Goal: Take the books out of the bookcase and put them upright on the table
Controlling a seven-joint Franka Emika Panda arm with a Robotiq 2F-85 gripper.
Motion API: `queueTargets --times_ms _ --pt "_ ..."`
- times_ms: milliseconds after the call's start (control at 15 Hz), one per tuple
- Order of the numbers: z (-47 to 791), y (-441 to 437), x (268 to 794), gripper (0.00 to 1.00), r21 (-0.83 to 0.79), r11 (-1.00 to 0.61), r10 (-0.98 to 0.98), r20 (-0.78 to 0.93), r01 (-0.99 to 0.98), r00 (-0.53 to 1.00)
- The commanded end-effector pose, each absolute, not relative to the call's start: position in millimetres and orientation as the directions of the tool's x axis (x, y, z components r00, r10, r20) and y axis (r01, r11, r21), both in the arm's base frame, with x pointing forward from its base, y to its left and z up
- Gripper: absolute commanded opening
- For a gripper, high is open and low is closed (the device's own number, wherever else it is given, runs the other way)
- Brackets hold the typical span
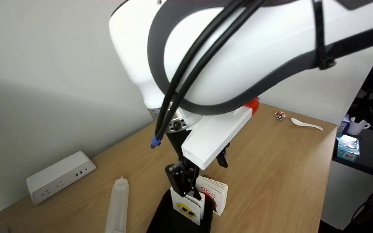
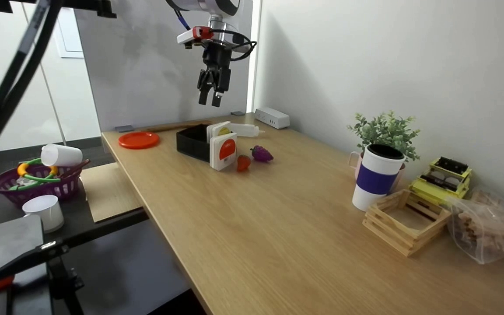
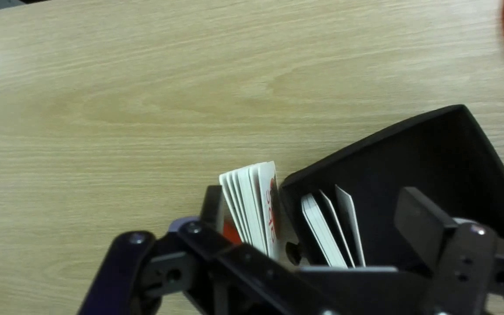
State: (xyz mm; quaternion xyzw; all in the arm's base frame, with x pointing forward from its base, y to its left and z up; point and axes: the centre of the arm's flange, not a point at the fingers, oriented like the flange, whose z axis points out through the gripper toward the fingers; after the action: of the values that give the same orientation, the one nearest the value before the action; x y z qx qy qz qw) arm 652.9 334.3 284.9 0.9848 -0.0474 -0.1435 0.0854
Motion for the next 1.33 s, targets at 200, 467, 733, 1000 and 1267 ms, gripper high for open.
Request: queueTargets --times_ms 200,467,733,1000,1267 --pt "280 323 658 1.00 0.157 -0.988 -0.054 -0.295 -0.007 0.954" --pt "278 324 660 1.00 0.151 -0.988 -0.024 -0.288 0.020 0.957" --pt "268 322 672 1.00 0.104 -0.982 0.118 -0.318 0.159 0.941" --pt "260 321 682 1.00 0.021 -0.936 0.326 -0.324 0.352 0.888" --pt "253 320 699 1.00 -0.064 -0.863 0.497 -0.294 0.502 0.817"
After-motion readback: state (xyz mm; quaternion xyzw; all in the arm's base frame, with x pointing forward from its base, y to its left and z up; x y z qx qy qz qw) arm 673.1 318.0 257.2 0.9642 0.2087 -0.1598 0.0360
